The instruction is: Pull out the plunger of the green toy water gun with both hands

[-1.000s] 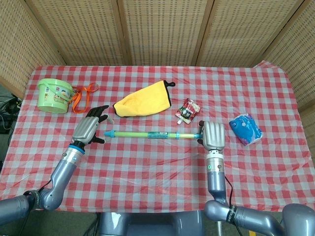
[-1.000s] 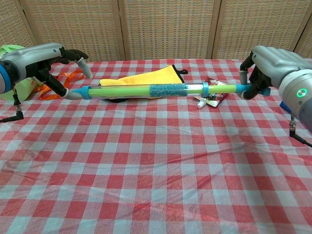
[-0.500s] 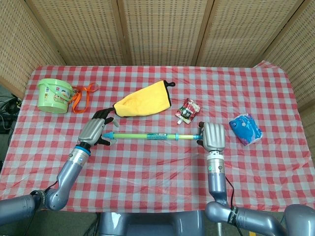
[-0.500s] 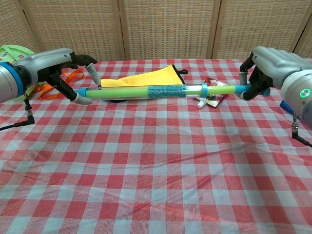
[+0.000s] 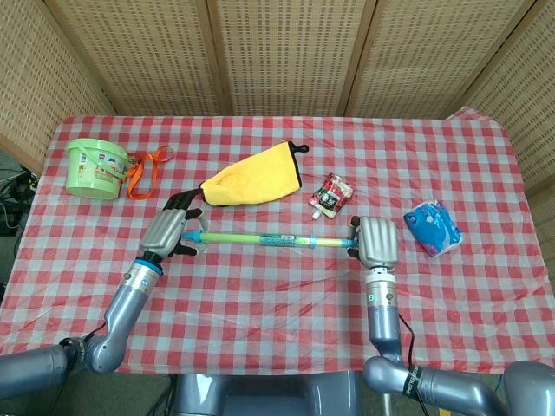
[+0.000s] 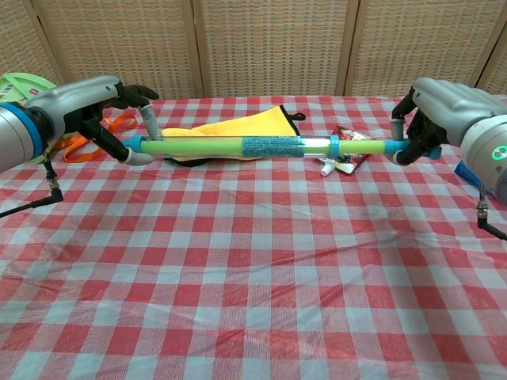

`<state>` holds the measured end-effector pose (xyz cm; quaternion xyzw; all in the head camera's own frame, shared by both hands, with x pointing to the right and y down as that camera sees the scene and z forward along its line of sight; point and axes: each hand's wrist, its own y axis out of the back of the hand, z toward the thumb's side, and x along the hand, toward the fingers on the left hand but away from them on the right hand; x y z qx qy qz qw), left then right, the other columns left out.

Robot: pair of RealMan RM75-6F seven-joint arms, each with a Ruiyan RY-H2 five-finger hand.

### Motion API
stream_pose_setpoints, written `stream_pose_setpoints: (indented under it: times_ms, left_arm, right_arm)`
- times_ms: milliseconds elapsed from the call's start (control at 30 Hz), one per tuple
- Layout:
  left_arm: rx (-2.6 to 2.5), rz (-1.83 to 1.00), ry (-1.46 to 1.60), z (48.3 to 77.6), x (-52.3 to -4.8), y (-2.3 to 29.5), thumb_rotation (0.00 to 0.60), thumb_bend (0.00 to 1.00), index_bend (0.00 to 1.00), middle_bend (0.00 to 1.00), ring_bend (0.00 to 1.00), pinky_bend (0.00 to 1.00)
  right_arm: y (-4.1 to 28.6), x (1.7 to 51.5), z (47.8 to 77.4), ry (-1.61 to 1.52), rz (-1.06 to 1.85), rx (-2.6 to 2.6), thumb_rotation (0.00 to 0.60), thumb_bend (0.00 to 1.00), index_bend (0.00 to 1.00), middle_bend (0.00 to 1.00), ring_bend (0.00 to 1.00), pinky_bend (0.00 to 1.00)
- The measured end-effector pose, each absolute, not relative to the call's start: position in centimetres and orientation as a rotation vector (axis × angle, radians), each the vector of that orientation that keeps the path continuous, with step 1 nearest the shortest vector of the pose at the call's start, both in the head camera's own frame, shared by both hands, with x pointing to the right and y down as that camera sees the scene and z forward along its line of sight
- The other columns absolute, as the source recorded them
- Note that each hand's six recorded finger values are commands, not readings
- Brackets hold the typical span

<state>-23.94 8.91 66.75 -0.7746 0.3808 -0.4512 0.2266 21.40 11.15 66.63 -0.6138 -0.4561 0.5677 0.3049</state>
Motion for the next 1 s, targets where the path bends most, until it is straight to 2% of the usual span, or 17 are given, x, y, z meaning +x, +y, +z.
stream_pose_setpoints:
  times_ms: [700,1000]
  left_arm:
    - [-2.061,-1.35,1.081,67.2,-30.0,10.1,0.6,0.3,0.62,0.0,0.0,0.0]
    - [-2.026,-1.414,1.071,67.8,-32.9,10.9,0.6,0.3,0.62,0.0,0.0,0.0]
  right_arm:
    - [10.1,25.0,67.3,-1.25,1.569,-1.569,0.6,0.51,0.77,1.0,1.0,0.98]
    - [9.0,28.3,67.4,-1.299,1.62,-1.497,0.6,0.51,0.77,1.0,1.0,0.98]
